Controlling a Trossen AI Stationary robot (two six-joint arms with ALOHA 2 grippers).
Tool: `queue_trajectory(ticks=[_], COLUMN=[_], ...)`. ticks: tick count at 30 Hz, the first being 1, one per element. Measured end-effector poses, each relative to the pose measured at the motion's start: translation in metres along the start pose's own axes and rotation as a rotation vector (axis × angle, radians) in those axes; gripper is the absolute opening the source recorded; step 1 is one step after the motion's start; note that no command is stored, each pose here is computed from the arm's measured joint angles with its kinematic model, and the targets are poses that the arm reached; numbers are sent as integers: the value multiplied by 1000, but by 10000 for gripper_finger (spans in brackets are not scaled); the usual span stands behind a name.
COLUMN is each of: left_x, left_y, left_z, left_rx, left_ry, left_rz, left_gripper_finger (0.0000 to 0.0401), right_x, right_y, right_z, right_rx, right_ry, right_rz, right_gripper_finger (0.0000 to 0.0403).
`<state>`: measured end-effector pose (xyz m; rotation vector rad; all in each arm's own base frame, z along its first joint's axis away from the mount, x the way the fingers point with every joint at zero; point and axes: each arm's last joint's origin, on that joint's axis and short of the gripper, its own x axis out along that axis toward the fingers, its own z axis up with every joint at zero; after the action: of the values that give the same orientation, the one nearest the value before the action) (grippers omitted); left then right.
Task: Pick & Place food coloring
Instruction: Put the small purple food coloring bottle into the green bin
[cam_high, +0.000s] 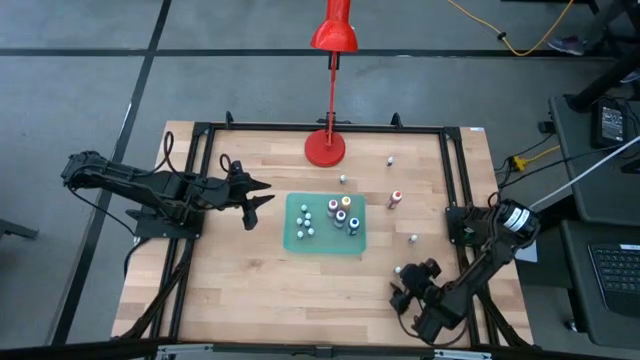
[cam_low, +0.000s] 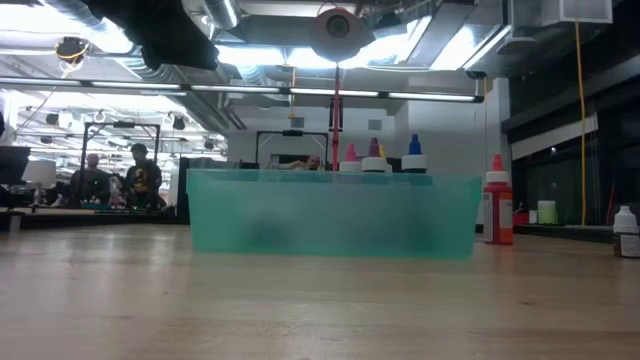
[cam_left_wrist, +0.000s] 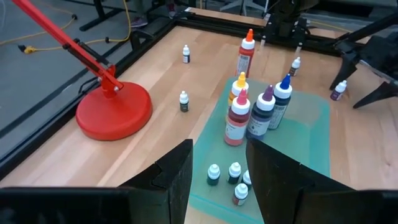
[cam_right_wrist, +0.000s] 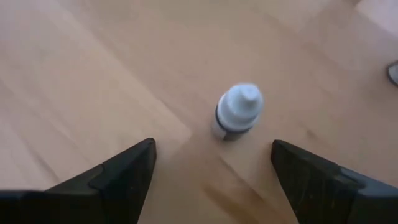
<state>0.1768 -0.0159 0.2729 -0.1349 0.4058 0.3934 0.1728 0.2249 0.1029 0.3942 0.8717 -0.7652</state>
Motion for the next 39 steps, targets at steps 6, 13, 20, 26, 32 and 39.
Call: queue_trajectory(ticks=[6, 13, 20, 26, 32, 39], left_x=[0, 0, 0, 0, 0, 0], left_y=[0, 0, 0, 0, 0, 0], left_z=[0, 0, 0, 0, 0, 0], left_rx=[-17, -18, -29, -28, -28, -27], left_ry=[-3, -3, -3, -3, -3, -4], left_rz=[0, 0, 0, 0, 0, 3], left_gripper_finger=[145, 145, 145, 145, 145, 145], right_x=[2, 9, 9, 8, 4, 4], right_y=[-1, -7, -7, -7, -4, -3], right_z=[0, -2, -3, -5, -6, -6], right_rx=[10, 19, 19, 16, 14, 15], right_ry=[-31, -33, -25, -10, 1, 2], right_rz=[0, 10, 9, 13, 22, 24], right_gripper_finger=[322, 275, 210, 180, 169, 151])
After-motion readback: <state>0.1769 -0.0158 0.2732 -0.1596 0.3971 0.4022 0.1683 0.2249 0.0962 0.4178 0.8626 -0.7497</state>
